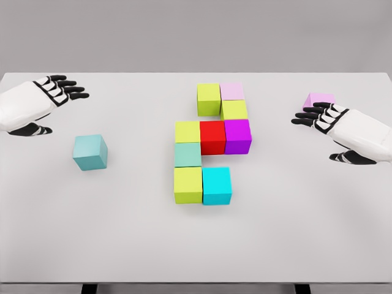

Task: Assemble the squares on the desktop into the number 2

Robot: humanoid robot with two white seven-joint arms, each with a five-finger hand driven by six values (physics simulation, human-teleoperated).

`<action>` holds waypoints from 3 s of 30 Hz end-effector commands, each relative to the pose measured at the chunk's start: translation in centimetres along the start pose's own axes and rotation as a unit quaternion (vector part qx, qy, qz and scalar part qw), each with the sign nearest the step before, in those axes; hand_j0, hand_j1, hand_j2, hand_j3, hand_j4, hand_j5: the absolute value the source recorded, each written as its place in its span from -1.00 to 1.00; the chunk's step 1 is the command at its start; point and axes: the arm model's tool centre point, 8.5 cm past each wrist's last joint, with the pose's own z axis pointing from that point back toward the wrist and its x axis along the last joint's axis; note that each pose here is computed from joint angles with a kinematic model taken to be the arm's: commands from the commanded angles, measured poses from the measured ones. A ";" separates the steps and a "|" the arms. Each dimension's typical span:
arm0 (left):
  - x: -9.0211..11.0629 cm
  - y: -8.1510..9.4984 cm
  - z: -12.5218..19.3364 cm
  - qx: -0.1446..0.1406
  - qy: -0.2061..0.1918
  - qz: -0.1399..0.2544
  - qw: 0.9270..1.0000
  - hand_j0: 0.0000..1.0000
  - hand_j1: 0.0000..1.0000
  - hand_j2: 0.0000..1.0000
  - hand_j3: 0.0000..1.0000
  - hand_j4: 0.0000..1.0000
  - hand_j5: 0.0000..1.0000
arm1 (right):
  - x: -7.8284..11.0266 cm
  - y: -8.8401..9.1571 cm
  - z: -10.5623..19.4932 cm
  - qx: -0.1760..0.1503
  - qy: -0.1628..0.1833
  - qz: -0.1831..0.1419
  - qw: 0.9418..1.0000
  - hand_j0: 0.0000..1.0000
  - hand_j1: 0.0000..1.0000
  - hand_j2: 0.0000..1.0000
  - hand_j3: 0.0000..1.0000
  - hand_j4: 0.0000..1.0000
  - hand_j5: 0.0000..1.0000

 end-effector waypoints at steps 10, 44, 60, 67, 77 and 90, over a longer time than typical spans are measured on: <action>0.6 -1.6 -0.1 -0.042 -0.012 -0.023 0.999 1.00 1.00 1.00 1.00 1.00 1.00 | -0.4 -1.3 0.6 -0.047 -0.007 -0.059 0.997 1.00 1.00 1.00 1.00 1.00 1.00; 2.7 -3.9 -1.6 -0.176 -0.084 -0.104 0.975 1.00 1.00 1.00 1.00 1.00 1.00 | -9.7 -7.3 -5.5 0.167 0.072 0.081 0.980 0.96 0.96 0.96 0.96 0.96 0.96; 3.1 -4.2 -4.1 -0.172 -0.098 -0.105 0.975 1.00 1.00 1.00 1.00 1.00 1.00 | -13.0 -2.9 -10.2 0.236 0.123 0.082 0.960 0.96 0.96 0.96 0.96 0.96 0.96; 2.9 -4.8 -4.3 -0.181 -0.096 -0.104 0.973 1.00 1.00 1.00 1.00 1.00 1.00 | -13.8 -2.1 -10.9 0.255 0.140 0.080 0.954 0.96 0.96 0.96 0.96 0.96 0.96; 3.2 -5.7 -4.9 -0.188 -0.099 -0.098 0.972 1.00 1.00 1.00 1.00 1.00 1.00 | -13.3 -0.6 -12.0 0.272 0.130 0.080 0.950 0.96 0.96 0.96 0.96 0.96 0.96; 3.9 -5.4 -5.5 -0.177 -0.108 -0.092 0.974 1.00 1.00 1.00 1.00 1.00 1.00 | -14.1 -1.0 -11.8 0.277 0.145 0.079 0.947 0.96 0.96 0.96 0.96 0.96 0.96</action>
